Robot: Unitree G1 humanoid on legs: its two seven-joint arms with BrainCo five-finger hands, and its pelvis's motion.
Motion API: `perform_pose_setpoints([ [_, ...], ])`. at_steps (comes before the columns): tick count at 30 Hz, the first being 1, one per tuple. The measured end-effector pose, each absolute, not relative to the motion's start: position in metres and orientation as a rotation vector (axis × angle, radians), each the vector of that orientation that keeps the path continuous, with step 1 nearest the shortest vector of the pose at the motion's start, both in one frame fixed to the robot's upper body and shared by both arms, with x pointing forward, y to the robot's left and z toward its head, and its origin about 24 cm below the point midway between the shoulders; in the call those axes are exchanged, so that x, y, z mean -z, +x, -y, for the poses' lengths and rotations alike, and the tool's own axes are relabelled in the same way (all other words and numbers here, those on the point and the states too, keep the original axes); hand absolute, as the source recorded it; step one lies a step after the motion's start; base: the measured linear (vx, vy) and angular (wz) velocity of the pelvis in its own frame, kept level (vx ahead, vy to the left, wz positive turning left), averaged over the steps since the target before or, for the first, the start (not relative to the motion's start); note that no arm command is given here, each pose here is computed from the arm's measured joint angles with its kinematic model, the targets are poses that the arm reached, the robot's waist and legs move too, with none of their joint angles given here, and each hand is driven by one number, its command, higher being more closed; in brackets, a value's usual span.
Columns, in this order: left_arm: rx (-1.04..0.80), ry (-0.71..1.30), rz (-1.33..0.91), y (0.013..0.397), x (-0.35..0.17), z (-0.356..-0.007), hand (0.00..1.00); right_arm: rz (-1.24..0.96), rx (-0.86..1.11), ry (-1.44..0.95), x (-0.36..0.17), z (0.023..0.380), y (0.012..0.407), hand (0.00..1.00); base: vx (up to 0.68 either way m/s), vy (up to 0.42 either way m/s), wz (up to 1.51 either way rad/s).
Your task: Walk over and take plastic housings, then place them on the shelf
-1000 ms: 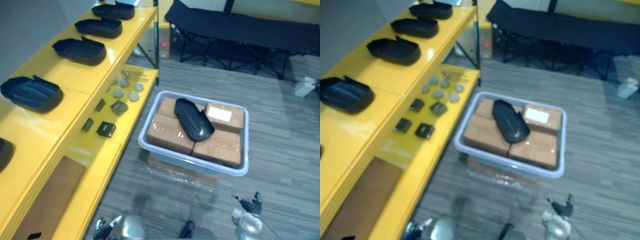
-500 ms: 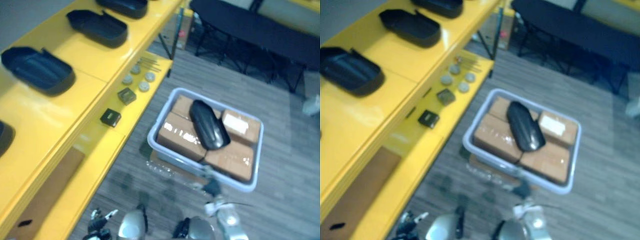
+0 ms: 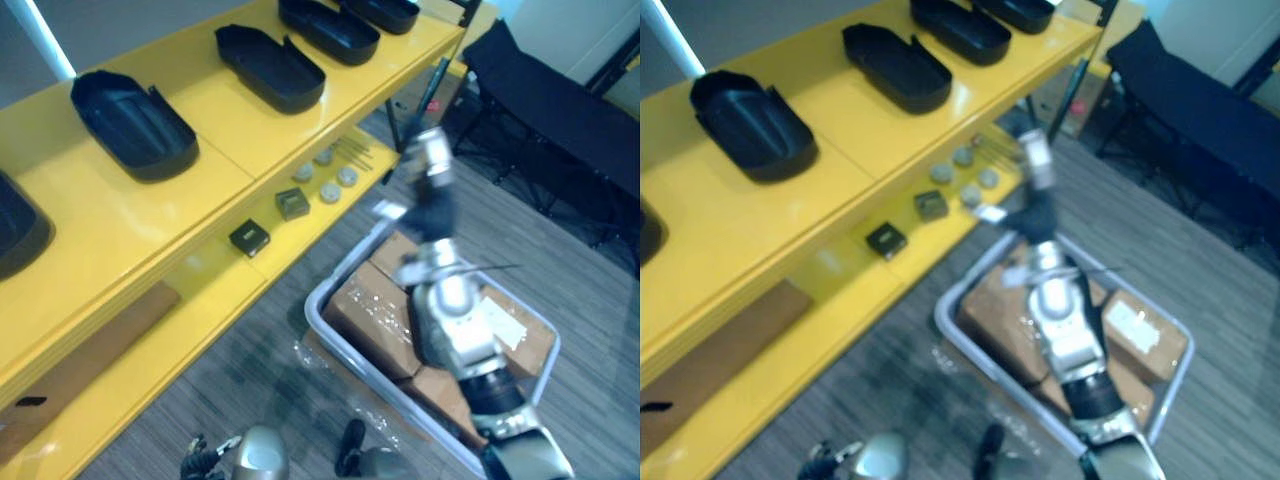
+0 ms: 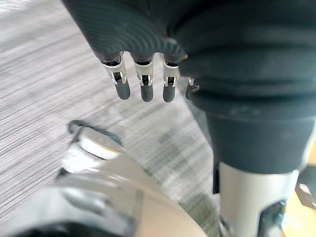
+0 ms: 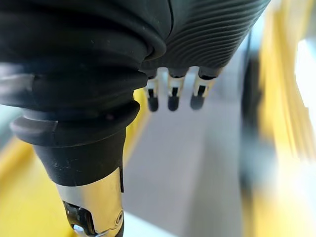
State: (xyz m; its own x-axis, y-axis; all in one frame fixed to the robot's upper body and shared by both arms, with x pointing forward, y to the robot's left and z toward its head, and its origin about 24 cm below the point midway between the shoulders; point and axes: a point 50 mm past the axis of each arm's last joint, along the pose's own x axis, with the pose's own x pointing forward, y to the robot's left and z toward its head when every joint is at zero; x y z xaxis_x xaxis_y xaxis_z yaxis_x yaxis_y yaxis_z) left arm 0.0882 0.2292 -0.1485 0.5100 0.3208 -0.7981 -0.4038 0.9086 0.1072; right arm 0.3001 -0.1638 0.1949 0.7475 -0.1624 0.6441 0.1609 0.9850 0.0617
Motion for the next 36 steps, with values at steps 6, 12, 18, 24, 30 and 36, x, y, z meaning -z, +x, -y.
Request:
perform_pose_setpoints([
  [6, -0.422, -0.071, -0.888, 0.091, 0.144, -0.230, 0.00, 0.625, 0.630, -0.028, -0.178, 0.236, 0.286, 0.00, 0.00, 0.031, 0.00],
  [12, -0.420, -0.060, -0.858, 0.093, 0.140, -0.232, 0.00, 0.373, 0.906, -0.055, -0.116, 0.294, 0.244, 0.00, -0.01, 0.011, -0.14],
  [18, -0.446, -0.103, -0.690, 0.132, 0.121, -0.237, 0.00, 0.150, 0.993, -0.019, -0.066, 0.297, 0.247, 0.00, -0.12, -0.021, 0.01],
  [24, -0.466, -0.103, -0.635, 0.150, 0.114, -0.238, 0.00, 0.052, 1.189, 0.013, -0.060, 0.318, 0.261, 0.00, -0.09, 0.005, 0.10],
  [30, -0.482, -0.128, -0.595, 0.163, 0.107, -0.243, 0.00, 0.015, 1.224, -0.030, -0.064, 0.335, 0.269, 0.00, -0.08, 0.022, 0.01],
  [36, -0.465, -0.133, -0.578, 0.170, 0.105, -0.241, 0.00, 0.005, 1.322, -0.064, -0.078, 0.361, 0.272, 0.00, -0.03, 0.029, 0.02],
])
